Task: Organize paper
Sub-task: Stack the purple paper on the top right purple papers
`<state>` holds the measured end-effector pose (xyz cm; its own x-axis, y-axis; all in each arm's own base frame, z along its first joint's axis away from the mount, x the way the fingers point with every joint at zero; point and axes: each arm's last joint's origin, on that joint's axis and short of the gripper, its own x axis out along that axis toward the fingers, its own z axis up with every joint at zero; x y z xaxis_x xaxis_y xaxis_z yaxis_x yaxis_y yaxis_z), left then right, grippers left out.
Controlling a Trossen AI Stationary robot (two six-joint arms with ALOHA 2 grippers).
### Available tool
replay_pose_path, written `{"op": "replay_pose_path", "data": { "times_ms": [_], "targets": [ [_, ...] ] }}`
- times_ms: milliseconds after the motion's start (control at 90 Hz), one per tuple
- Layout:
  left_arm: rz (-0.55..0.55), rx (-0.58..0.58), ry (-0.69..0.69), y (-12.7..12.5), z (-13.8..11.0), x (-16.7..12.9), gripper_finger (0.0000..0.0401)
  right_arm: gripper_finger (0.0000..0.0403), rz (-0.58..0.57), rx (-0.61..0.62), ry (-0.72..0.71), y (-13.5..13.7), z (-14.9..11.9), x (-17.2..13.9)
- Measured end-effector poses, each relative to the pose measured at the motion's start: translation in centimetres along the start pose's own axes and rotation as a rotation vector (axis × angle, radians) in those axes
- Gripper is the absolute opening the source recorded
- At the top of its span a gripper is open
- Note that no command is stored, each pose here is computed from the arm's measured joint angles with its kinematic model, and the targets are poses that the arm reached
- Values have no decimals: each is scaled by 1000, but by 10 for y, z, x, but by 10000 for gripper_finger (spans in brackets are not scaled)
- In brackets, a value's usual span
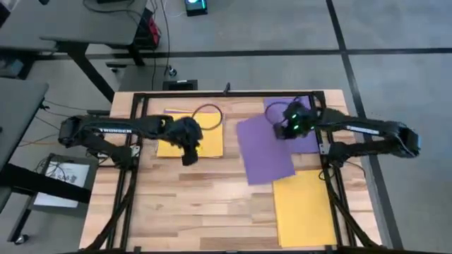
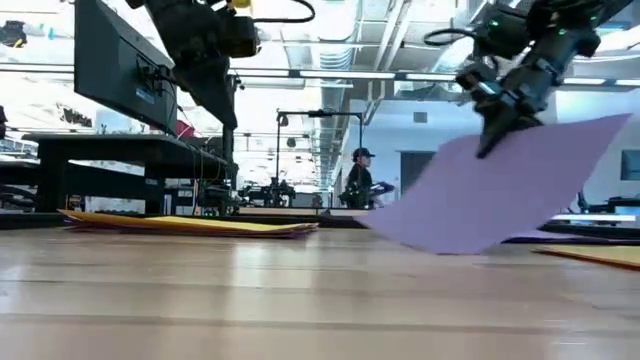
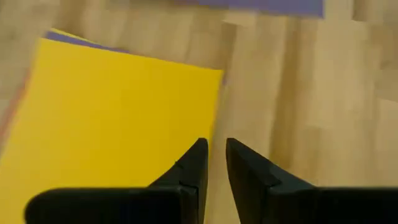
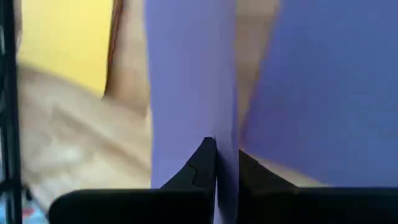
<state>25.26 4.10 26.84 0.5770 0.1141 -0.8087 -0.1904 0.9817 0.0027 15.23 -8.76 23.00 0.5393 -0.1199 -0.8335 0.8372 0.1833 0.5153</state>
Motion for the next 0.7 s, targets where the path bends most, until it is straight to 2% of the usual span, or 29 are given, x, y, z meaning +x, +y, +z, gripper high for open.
{"op": "replay_pose_path", "data": {
  "times_ms": [122,300,544,700],
  "targets": [
    [30,72,4,13,0,2,42,0,-129,44,23,-23,7,-6],
    [57,131,5,26,0,1,42,0,-238,46,-20,-43,29,-3],
    [75,157,17,34,-1,1,42,0,-325,44,-82,-64,66,3],
    [72,160,29,34,-2,1,42,0,-443,66,-81,-77,74,9]
  ]
}}
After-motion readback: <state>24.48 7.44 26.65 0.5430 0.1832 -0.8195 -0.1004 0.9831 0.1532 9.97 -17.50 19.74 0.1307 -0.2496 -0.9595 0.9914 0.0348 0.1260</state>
